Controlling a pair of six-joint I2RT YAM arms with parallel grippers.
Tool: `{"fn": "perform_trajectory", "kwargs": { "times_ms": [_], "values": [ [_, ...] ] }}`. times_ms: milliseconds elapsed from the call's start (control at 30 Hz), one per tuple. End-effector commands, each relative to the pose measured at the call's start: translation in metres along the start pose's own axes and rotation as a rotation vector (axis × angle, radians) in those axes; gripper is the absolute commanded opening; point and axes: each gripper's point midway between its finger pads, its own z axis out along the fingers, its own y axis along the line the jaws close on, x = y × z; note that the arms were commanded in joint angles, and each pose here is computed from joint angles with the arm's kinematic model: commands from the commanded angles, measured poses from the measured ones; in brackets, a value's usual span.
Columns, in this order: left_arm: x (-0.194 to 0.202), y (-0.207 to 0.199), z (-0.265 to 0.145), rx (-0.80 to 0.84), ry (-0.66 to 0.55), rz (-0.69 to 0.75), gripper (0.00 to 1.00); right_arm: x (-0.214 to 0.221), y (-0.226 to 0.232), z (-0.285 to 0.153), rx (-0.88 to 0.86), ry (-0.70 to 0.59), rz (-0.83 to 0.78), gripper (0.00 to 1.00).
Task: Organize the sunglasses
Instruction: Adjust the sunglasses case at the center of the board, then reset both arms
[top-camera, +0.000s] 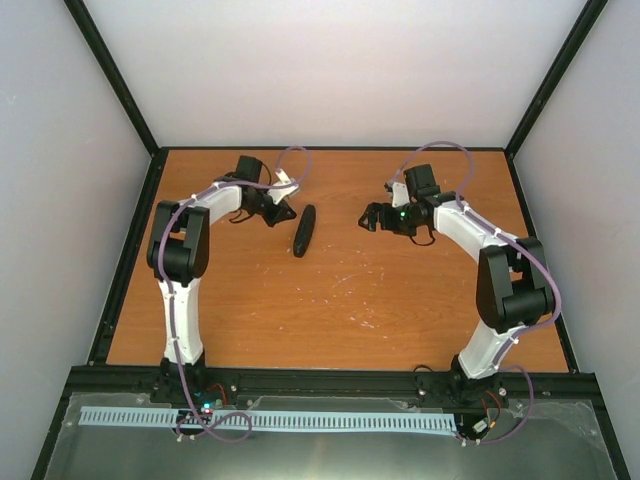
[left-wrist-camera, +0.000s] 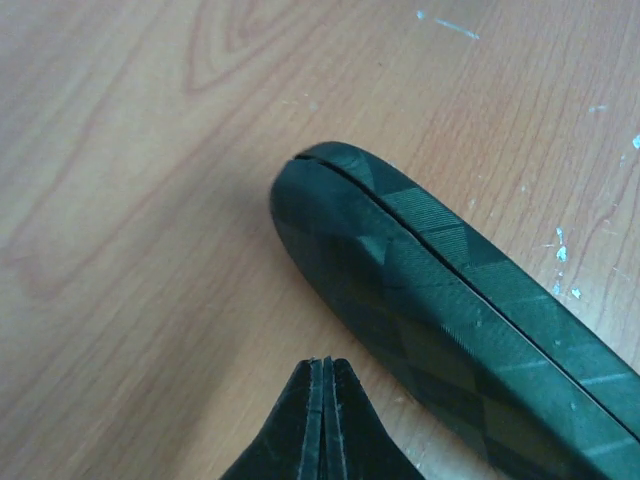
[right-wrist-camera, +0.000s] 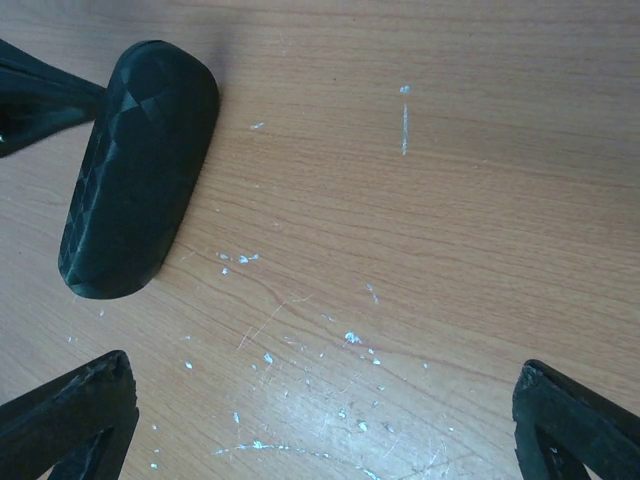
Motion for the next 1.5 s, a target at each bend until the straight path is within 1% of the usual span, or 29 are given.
{"fn": "perform_trajectory", "kwargs": {
  "times_ms": [0, 167, 467, 833, 1033, 1133, 1167, 1233, 1333, 1367, 1400, 1433, 1467],
  "values": [
    [-0.015, -0.008, 0.010, 0.032, -0.001, 0.074, 0.02, -0.002, -0.004, -0.013, 0.040, -0.037, 0.005, 1.00],
    [-0.025, -0.025, 0.019, 0.062, -0.005, 0.119, 0.03, 0.004, -0.006, -0.015, 0.047, -0.033, 0.013, 1.00],
    [-0.035, -0.047, 0.025, 0.108, -0.015, 0.117, 0.03, 0.017, -0.010, -0.012, 0.050, -0.011, 0.027, 1.00],
    [-0.020, -0.082, 0.022, 0.169, 0.006, 0.098, 0.03, 0.020, -0.012, -0.009, 0.047, -0.024, 0.042, 1.00],
    [-0.012, -0.092, 0.013, 0.156, 0.009, 0.079, 0.03, 0.025, -0.011, -0.005, 0.027, -0.015, 0.051, 1.00],
    [-0.015, -0.087, 0.008, 0.110, 0.012, 0.082, 0.03, 0.022, -0.012, -0.008, 0.037, -0.031, 0.045, 1.00],
    [-0.022, -0.083, 0.004, 0.088, -0.002, 0.077, 0.05, 0.019, -0.013, -0.010, 0.050, -0.041, 0.048, 1.00],
    [-0.043, -0.066, -0.014, 0.032, -0.066, 0.049, 0.19, 0.015, -0.016, -0.014, 0.074, -0.056, 0.058, 1.00],
    [-0.080, -0.044, -0.048, -0.023, -0.175, 0.019, 0.47, 0.009, -0.016, -0.022, 0.097, -0.097, 0.064, 1.00],
    [-0.090, -0.038, -0.060, -0.030, -0.208, 0.009, 0.57, 0.006, -0.015, -0.026, 0.094, -0.118, 0.062, 1.00],
    [-0.100, -0.034, -0.072, -0.034, -0.241, -0.004, 0.79, 0.003, -0.015, -0.030, 0.101, -0.138, 0.064, 1.00],
    [-0.108, -0.031, -0.082, -0.032, -0.271, -0.014, 0.96, 0.001, -0.019, -0.033, 0.127, -0.156, 0.090, 1.00],
    [-0.115, -0.027, -0.093, -0.036, -0.296, -0.029, 0.99, 0.000, -0.024, -0.036, 0.157, -0.159, 0.115, 1.00]
  ]
}}
